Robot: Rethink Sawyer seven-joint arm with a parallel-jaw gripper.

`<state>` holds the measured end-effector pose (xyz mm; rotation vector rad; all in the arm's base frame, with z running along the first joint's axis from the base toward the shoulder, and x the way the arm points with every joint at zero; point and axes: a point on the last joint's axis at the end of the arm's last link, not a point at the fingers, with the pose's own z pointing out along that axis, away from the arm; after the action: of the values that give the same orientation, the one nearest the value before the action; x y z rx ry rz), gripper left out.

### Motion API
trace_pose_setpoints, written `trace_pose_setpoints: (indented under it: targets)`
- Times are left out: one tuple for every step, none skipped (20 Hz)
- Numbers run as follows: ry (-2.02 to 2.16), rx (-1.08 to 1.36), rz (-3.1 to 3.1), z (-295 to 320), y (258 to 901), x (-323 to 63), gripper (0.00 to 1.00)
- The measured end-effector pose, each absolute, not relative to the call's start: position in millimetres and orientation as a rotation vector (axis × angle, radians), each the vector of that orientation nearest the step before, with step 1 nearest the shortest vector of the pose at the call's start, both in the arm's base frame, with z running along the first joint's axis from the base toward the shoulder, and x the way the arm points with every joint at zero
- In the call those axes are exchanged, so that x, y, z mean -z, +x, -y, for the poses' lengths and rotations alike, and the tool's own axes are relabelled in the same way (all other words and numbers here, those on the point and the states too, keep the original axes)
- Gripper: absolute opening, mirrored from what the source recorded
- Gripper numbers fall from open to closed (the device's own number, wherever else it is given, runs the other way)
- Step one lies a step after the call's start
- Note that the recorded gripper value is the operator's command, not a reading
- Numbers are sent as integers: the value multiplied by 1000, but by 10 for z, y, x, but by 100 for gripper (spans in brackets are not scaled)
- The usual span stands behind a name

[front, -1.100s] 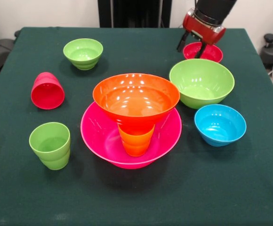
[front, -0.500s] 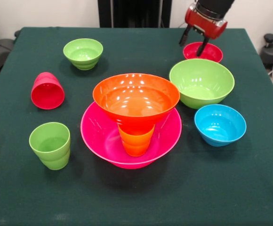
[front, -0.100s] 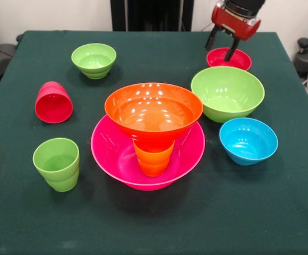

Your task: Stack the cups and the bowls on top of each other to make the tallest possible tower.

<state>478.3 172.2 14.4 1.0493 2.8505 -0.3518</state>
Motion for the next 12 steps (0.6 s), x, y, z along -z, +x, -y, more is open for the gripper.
trace_pose_setpoints:
  targets:
    - [1054, 352, -2853, -1723, 4787, -162, 100]
    - [1057, 352, -2854, -1723, 4790, -174, 100]
    - [1065, 353, -2859, -1719, 4792, -189, 100]
    - [1073, 354, -2863, -1715, 4794, -203, 100]
    - [1081, 356, -2868, -1711, 4796, -218, 100]
    - [1083, 356, -2869, -1711, 4796, -224, 100]
    - [1085, 357, -2871, -1710, 4796, -230, 100]
    - [1087, 358, -2872, -1710, 4795, -235, 100]
    - [1089, 359, -2874, -1709, 4795, -241, 100]
    - [1090, 358, -2874, -1711, 4797, -248, 100]
    - [1090, 358, -2874, -1712, 4799, -254, 100]
    - [1091, 357, -2875, -1714, 4801, -261, 100]
